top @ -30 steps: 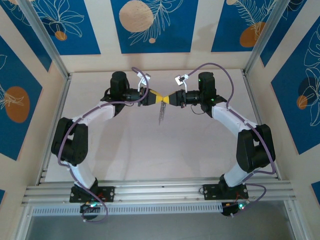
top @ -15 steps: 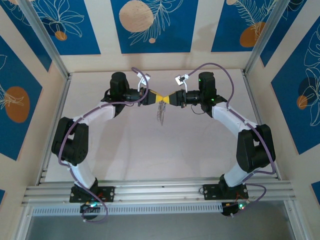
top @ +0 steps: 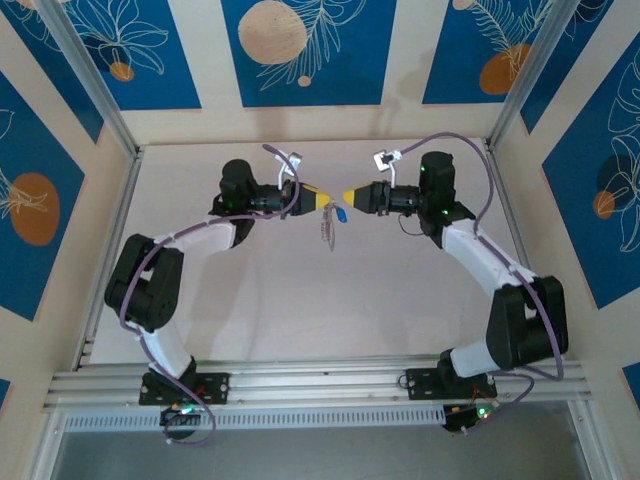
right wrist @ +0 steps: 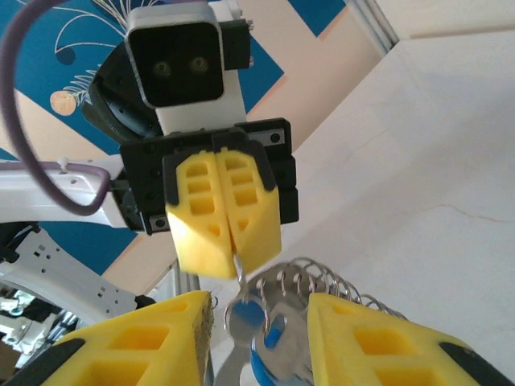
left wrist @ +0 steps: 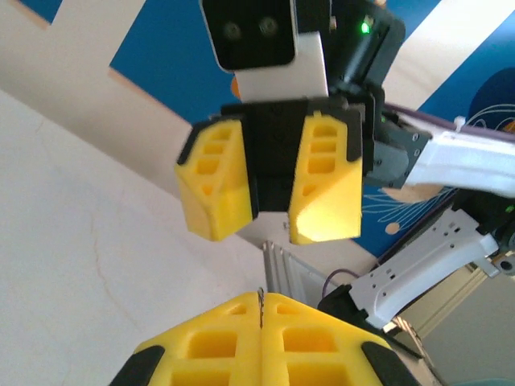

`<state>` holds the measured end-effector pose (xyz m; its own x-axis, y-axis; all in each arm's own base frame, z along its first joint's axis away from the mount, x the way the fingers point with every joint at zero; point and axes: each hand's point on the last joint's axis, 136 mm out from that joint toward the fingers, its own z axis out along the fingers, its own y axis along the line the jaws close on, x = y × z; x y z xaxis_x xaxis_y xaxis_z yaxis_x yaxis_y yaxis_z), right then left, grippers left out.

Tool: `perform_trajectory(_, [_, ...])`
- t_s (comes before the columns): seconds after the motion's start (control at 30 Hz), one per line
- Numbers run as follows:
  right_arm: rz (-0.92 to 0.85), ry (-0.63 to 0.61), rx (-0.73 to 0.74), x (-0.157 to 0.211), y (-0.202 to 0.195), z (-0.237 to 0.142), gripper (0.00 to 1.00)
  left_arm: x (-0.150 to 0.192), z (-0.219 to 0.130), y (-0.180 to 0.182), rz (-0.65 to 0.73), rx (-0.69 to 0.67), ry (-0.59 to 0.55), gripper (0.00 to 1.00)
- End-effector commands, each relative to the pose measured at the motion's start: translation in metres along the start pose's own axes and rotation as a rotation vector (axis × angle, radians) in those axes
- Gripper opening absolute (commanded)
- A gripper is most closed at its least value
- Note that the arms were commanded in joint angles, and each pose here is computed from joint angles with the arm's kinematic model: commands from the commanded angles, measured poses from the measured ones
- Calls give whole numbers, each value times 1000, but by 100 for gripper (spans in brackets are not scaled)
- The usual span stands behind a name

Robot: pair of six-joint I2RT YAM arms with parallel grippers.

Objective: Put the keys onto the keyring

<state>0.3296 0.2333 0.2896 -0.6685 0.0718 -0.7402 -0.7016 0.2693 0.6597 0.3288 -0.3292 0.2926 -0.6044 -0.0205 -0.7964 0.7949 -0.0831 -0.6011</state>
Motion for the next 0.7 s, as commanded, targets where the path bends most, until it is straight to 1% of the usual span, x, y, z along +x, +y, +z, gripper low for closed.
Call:
perform_trajectory(0.0, [1, -54, 82, 7, -4, -6, 38, -23, -1, -28, 69, 89, -109, 0])
perform_trajectory(0.13, [-27, -97, 174, 20, -9, -7, 39, -24, -2, -31, 60, 94, -143, 0])
perform_trajectory(0.27, [-58, -130, 212, 28, -7, -9, 42, -22, -3, -30, 56, 57, -154, 0])
perform_trajectory(0.37, [-80, -152, 231, 32, -4, -10, 44, -19, -2, -27, 53, 17, -149, 0])
perform_trajectory(0.5, [-108, -168, 253, 29, -2, -9, 45, -14, 2, -28, 53, -7, -125, 0])
perform_trajectory(0.67, [-126, -153, 230, 26, 2, -2, 46, -10, 9, -30, 55, -19, -98, 0])
